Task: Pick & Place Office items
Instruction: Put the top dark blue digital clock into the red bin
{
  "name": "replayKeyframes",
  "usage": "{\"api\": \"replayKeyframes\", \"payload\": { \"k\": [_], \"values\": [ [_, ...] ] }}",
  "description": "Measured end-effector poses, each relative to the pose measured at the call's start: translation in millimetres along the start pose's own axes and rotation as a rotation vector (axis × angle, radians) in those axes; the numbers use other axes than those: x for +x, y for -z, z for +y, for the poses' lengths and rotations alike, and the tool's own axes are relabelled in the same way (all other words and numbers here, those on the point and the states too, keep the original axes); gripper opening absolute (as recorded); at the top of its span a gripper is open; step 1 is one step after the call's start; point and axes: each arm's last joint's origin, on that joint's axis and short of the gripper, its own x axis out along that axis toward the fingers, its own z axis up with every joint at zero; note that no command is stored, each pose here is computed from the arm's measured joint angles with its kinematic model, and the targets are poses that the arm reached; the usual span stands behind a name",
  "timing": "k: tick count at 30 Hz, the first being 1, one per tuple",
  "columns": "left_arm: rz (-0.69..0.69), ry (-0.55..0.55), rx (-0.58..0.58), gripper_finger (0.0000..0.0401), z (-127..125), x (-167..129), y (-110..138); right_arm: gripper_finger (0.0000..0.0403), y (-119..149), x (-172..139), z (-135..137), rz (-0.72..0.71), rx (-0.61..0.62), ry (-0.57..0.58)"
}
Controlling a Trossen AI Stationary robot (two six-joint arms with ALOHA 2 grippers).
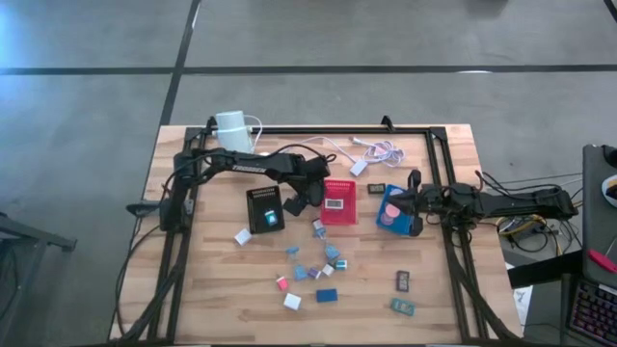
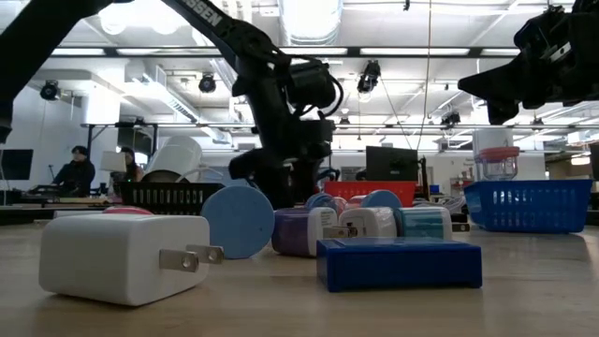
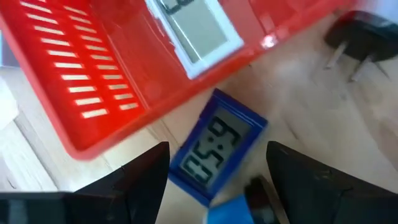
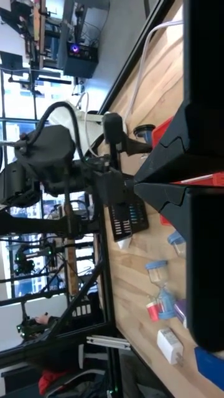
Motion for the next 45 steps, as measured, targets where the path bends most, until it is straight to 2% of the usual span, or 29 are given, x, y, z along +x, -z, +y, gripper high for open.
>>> {"api": "replayKeyframes", "payload": {
  "k": [12,15,22,30,38,42,45],
  "values": [
    [0.056,0.064,-0.016,0.0264,5,18,-1,0.0008,1,0,0,0.006,-0.001,0.001],
    [0.059,0.067,-0.036,0.0236,4,17,0,0.0008,1,0,0,0.006,-0.001,0.001],
    [0.057,0.076,-0.043,0.0133,4,16,0,0.0008,1,0,0,0.006,0.001,0.001],
    [0.071,0.087,-0.073,0.0132,2,5,1,0.0008,1,0,0,0.006,0.003,0.001],
    [0.027,0.072,-0.126,0.0132,-5,-50,-5,0.0008,0,0,0,0.007,0.001,0.001],
    [-0.111,0.073,-0.168,0.0133,-14,-95,-6,0.0008,1,1,0,0.012,-0.018,0.002],
    [-0.222,0.115,-0.193,0.0133,-31,-126,0,0.0008,1,1,0,0.013,-0.027,0.002]
  ]
}}
